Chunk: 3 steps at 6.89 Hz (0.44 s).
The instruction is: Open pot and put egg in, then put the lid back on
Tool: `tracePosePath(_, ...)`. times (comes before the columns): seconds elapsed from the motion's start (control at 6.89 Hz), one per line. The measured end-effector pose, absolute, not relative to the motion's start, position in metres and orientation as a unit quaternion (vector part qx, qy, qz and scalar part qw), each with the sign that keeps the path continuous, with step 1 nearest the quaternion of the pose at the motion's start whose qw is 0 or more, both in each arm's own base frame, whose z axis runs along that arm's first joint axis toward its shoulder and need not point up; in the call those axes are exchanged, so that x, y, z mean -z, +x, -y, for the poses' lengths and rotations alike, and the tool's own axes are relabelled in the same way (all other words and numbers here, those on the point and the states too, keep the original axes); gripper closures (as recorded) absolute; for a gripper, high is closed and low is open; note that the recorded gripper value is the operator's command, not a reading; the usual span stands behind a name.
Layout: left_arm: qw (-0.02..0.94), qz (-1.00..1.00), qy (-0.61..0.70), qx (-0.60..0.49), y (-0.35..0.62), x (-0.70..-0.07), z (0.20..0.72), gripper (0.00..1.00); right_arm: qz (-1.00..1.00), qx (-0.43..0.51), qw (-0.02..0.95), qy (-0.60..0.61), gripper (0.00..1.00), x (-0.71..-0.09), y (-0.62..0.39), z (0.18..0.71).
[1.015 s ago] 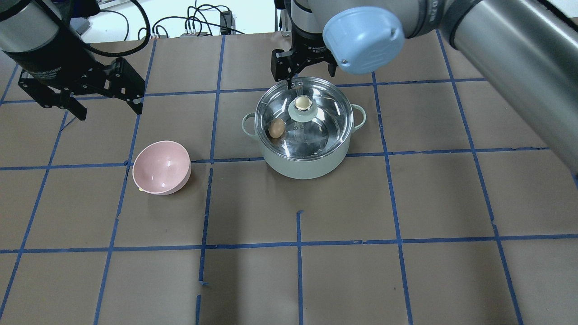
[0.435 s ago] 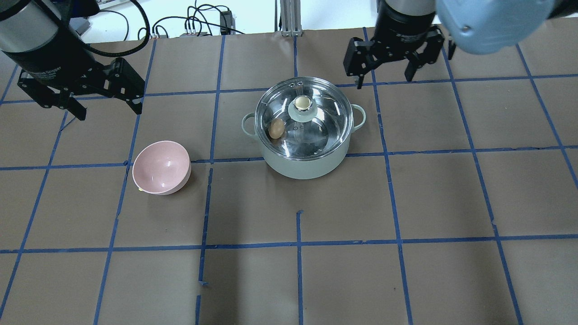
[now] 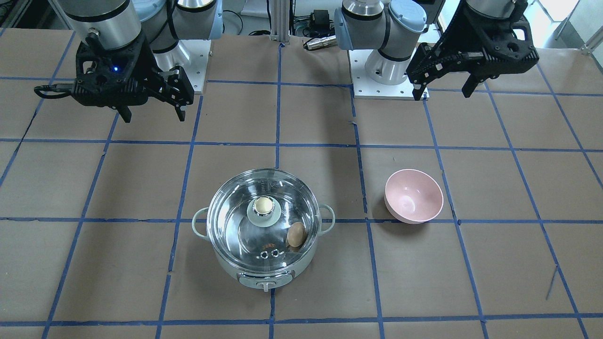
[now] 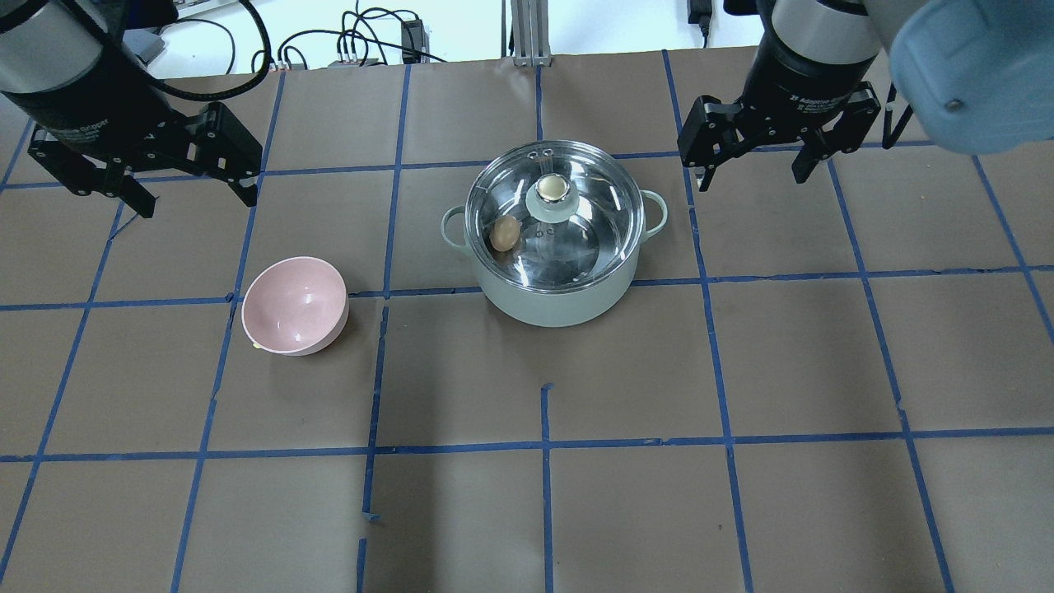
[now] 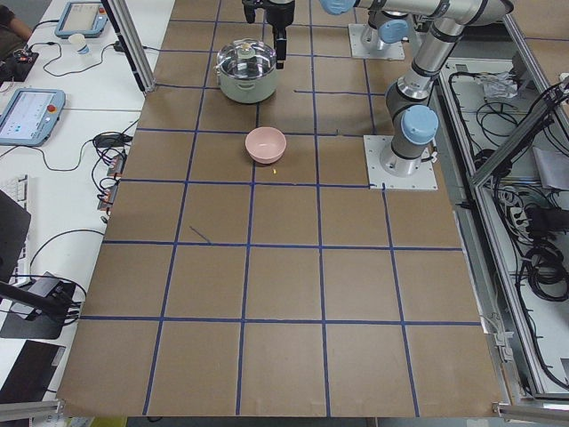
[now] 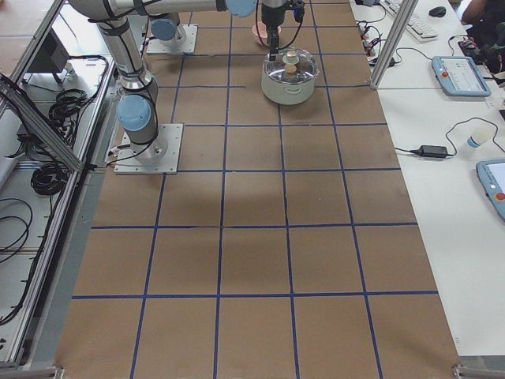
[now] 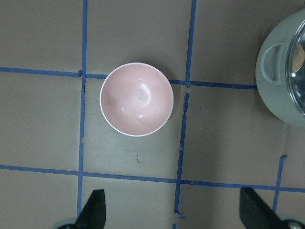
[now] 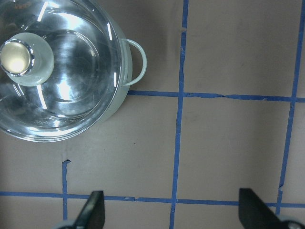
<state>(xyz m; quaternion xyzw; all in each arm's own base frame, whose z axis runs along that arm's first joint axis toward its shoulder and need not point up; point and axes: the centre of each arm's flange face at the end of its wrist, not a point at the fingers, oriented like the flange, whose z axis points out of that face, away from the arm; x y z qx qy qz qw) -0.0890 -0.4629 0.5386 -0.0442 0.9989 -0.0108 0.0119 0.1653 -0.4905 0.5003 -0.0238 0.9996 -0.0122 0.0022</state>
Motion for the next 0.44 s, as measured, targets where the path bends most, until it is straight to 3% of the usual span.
tracePosePath(0.44,0.013,-0.999,-0.043,0.006,-0.0895,-0.5400,0.4599,0.01,-1.000,0.014,0.003,-0.012,0.00,-0.5037,0.1664,0.4899)
